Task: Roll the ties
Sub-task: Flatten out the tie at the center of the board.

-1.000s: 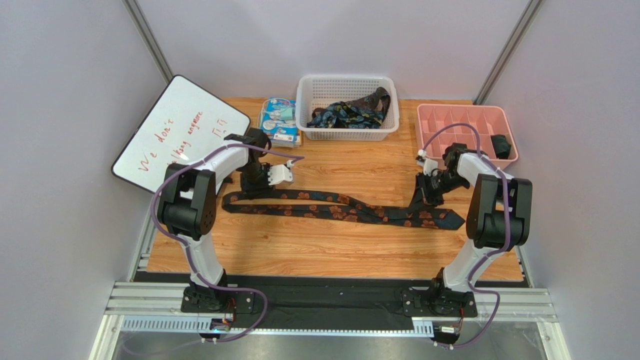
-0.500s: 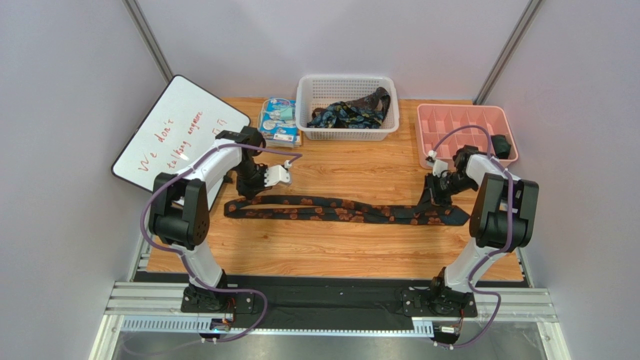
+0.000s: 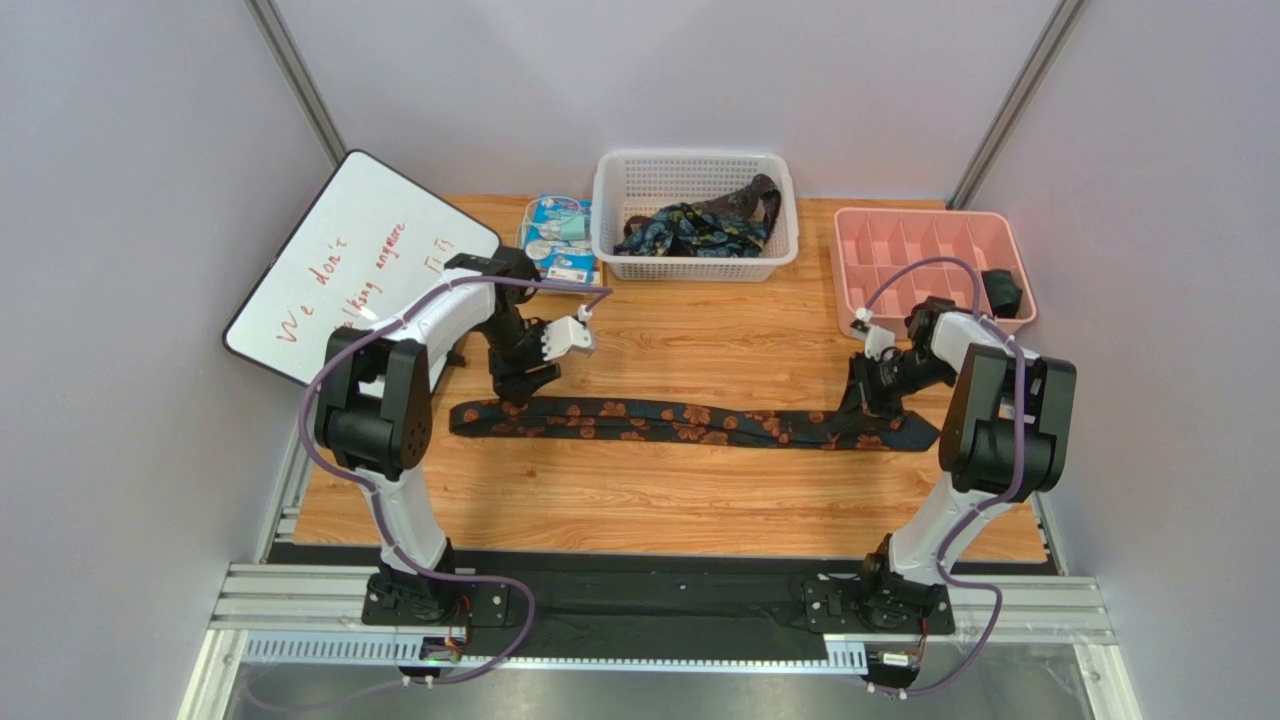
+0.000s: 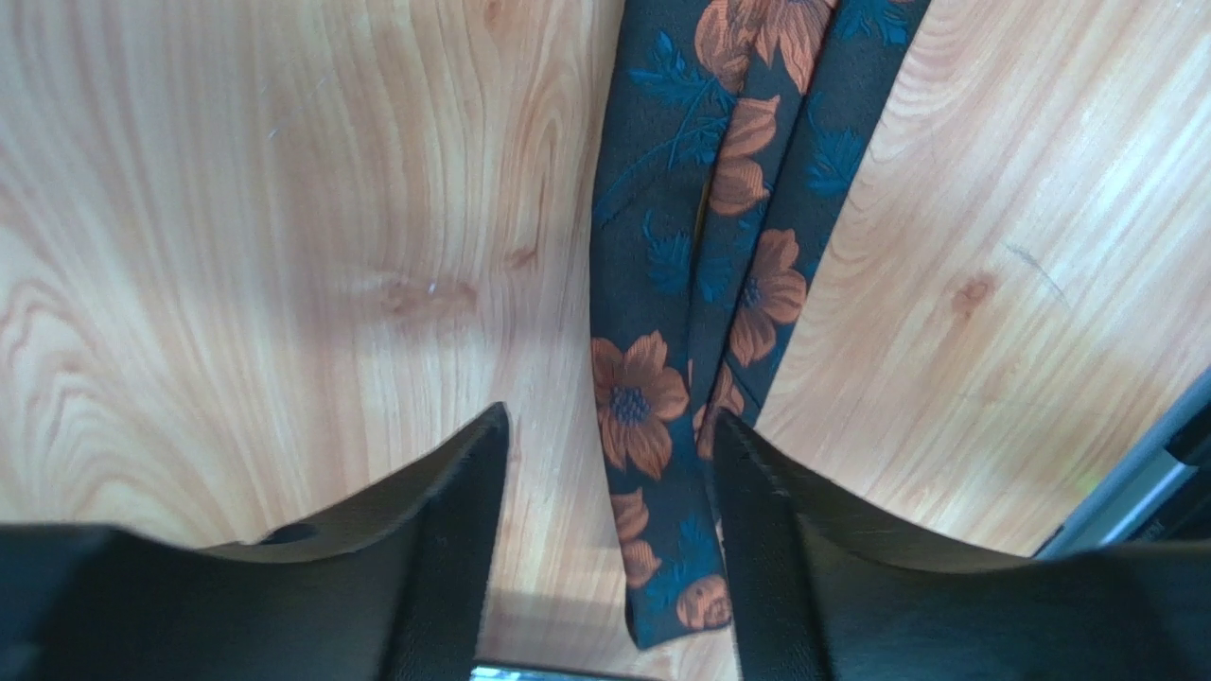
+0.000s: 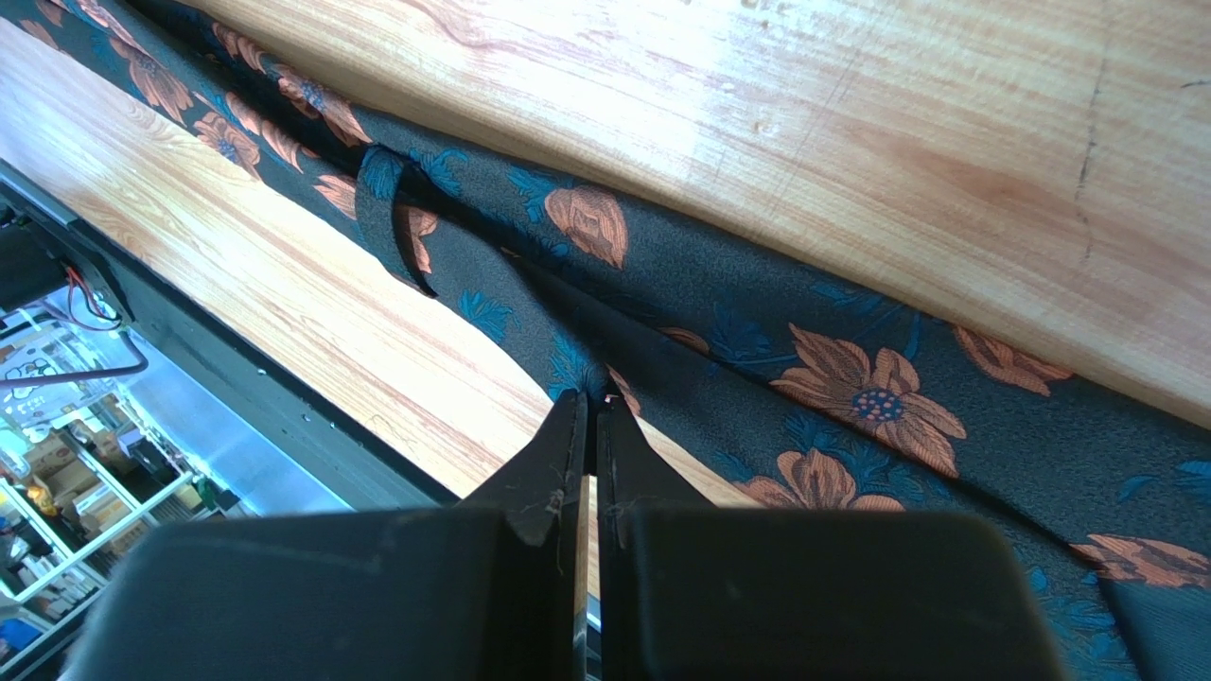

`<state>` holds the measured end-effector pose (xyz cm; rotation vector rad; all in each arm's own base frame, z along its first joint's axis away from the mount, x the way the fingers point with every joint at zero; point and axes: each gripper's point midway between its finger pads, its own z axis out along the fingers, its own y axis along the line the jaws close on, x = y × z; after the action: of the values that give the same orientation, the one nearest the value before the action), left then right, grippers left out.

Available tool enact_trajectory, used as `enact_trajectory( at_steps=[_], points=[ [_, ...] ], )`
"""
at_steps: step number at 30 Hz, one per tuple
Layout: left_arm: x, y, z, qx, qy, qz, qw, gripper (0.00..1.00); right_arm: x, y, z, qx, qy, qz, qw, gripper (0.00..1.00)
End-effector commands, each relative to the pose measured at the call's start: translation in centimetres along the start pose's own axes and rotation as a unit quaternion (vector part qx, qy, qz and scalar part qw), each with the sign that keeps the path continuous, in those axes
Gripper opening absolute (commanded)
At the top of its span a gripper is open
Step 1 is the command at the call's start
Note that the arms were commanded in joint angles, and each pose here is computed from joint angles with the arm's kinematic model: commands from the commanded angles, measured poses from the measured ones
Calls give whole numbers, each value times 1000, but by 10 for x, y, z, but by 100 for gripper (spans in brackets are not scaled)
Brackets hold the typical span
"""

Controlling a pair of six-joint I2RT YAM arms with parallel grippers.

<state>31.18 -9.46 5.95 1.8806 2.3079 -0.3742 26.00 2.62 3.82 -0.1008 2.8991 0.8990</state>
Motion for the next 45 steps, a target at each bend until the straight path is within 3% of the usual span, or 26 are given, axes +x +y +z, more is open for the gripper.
enact_trajectory(
  at_steps=[1, 5, 8, 11, 12, 15, 22, 29, 31, 32, 34, 35, 37, 38, 39, 40, 42, 45],
  points=[
    [4, -9, 15, 18, 8, 12, 1000, 64, -3, -4, 0, 4, -4, -13, 1000, 0],
    [19, -7, 27, 14, 43, 14, 999, 64, -1, -6, 3, 3, 1, -10, 1000, 0],
    [22, -7, 26, 12, 55, 27, 998, 58, 0, -7, 3, 7, 4, -12, 1000, 0],
    [23, -9, 17, 13, 61, 43, 997, 33, 0, -7, 2, 8, 3, -14, 1000, 0],
    [21, -9, 12, 12, 58, 46, 997, 19, -1, -7, 1, 8, 1, -13, 1000, 0],
    [10, -15, -8, 12, 28, 49, 998, 3, -3, -7, 0, 10, -2, -14, 1000, 0],
    [4, -51, -24, 55, -4, 56, 997, 0, -4, -16, -2, 22, -4, -9, 1000, 0],
    [23, -69, -2, 115, 24, 41, 992, 0, -1, -22, -2, 32, 1, -3, 999, 0],
    [29, -55, 8, 87, 41, 37, 995, 6, -2, -24, -1, 35, 1, -1, 999, 0],
    [31, -52, 12, 77, 44, 34, 996, 18, -3, -25, 0, 36, 1, -1, 999, 0],
    [26, -37, 14, 41, 36, 34, 998, 27, -3, -26, 2, 36, 3, 6, 999, 0],
    [23, -33, 11, 26, 29, 31, 999, 37, -4, -27, 2, 37, 3, 7, 999, 0],
    [12, -28, 7, 10, 4, 33, 999, 43, -5, -28, 3, 37, 2, 10, 999, 0],
    [8, -29, 2, -1, -9, 35, 999, 54, -4, -29, 4, 39, 3, 12, 999, 0],
    [3, -27, 0, -10, -21, 39, 999, 56, -6, -29, 4, 39, 0, 12, 999, 0],
    [-2, -29, -1, -10, -34, 41, 999, 68, -6, -28, 4, 37, 0, 14, 999, 0],
    [-11, -29, -2, -27, -49, 42, 998, 70, -7, -24, 2, 33, -6, 14, 999, 3],
    [-23, -29, 7, -50, -59, 62, 995, 72, -9, -17, -7, 34, -21, 1, 999, 25]
  ],
)
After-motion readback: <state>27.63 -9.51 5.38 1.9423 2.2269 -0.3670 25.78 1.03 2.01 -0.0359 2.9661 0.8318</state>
